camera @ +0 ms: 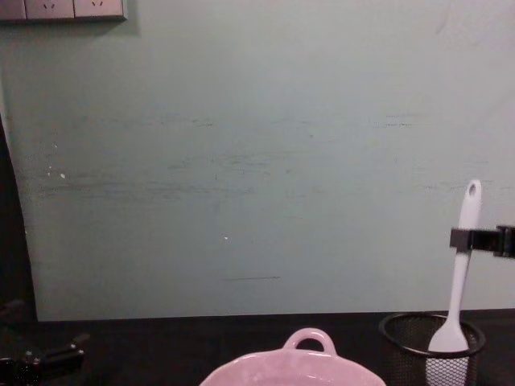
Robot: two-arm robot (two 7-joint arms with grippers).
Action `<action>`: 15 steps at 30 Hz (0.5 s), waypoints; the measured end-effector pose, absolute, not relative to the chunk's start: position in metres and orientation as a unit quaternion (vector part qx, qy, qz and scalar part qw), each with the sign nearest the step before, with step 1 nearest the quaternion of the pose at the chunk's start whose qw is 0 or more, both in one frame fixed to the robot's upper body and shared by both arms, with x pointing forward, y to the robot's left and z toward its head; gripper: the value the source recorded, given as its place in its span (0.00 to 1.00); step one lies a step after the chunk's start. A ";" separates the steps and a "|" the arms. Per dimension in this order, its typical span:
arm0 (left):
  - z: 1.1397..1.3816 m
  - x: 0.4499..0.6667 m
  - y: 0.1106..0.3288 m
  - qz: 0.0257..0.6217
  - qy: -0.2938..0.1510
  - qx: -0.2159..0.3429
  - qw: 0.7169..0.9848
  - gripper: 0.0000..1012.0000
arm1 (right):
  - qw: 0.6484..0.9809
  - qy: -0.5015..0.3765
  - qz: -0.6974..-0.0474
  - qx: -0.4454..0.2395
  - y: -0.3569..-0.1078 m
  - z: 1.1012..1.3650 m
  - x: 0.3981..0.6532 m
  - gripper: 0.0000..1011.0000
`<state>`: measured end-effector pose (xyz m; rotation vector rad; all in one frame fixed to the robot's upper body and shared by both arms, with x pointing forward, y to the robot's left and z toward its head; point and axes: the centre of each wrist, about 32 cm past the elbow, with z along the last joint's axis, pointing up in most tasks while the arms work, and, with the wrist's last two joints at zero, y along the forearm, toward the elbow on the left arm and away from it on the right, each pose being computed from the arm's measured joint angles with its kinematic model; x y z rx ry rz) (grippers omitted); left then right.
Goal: Use the one hand to pick up the spoon and stir the clear water in the bowl.
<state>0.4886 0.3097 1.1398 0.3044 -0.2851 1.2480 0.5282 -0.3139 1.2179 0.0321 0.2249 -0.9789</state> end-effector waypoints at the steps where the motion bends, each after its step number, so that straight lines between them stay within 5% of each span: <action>1: 1.140 0.489 0.310 0.580 -0.132 0.142 0.791 1.00 | 0.878 0.100 -0.469 0.011 -0.314 1.222 0.528 0.10; 15: 1.140 0.489 0.310 0.580 -0.132 0.141 0.791 1.00 | 0.908 0.011 -0.418 -0.007 -0.308 1.302 0.528 0.10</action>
